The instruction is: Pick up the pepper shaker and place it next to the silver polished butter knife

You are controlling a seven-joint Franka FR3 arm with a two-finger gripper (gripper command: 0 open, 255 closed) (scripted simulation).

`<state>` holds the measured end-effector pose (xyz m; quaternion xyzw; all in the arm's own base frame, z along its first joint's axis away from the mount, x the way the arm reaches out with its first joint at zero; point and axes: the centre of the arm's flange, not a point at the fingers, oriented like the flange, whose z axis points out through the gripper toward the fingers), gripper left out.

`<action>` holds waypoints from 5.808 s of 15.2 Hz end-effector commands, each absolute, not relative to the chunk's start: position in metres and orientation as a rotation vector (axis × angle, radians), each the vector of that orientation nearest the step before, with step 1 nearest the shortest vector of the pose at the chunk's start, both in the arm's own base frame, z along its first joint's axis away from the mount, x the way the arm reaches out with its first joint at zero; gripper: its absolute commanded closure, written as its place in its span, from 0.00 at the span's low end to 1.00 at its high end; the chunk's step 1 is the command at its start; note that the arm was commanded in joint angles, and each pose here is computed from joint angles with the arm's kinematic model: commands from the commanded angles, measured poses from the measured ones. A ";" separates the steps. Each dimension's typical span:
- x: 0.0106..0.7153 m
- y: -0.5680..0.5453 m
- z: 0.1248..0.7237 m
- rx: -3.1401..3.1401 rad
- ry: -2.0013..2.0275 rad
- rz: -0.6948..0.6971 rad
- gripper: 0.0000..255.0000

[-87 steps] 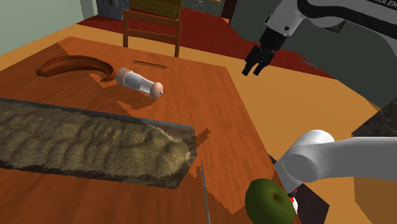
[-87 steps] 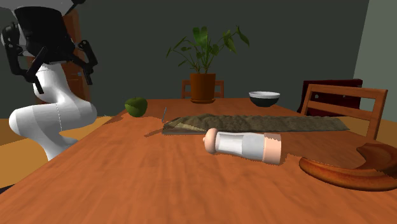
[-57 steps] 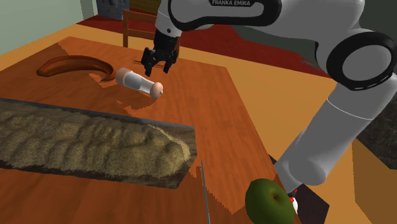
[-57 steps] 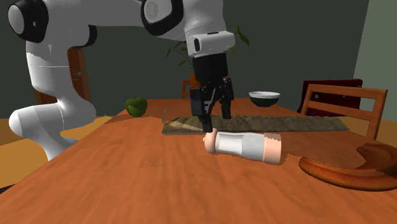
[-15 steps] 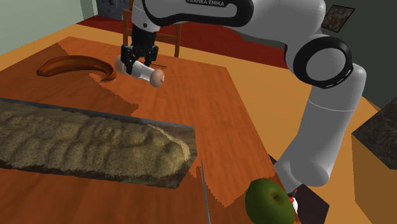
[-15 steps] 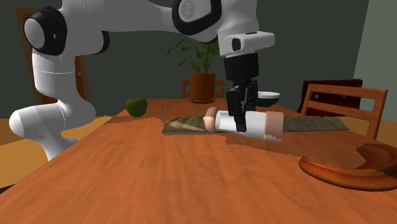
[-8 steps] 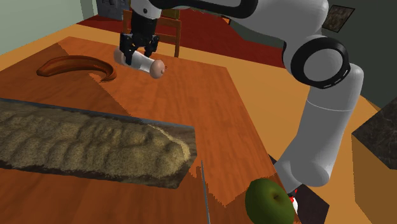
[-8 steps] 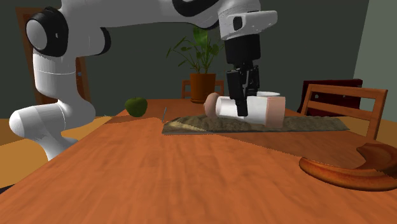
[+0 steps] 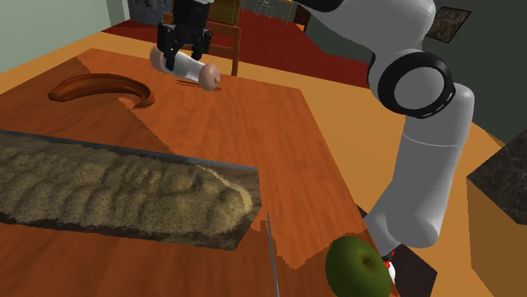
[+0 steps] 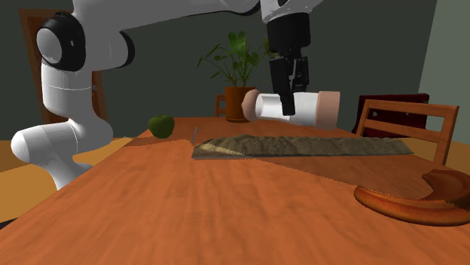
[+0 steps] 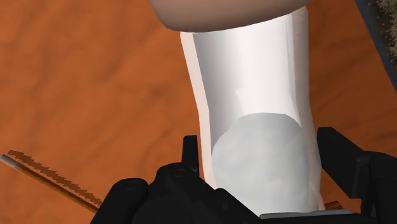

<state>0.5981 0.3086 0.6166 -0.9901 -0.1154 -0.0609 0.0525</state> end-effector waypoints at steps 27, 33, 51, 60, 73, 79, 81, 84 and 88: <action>0.247 0.373 0.623 -3.011 -0.351 -0.185 1.00; 0.169 0.387 0.623 -3.011 -0.351 -0.185 1.00; -0.064 0.431 0.624 -3.011 -0.351 -0.185 1.00; -0.111 0.439 0.597 -3.011 -0.351 -0.185 1.00; -0.111 0.439 0.529 -3.011 -0.351 -0.185 1.00; -0.111 0.439 0.497 -3.011 -0.351 -0.185 1.00; -0.111 0.439 0.492 -3.011 -0.351 -0.185 1.00; -0.111 0.439 0.492 -3.011 -0.351 -0.185 1.00; -0.111 0.439 0.492 -3.011 -0.351 -0.185 1.00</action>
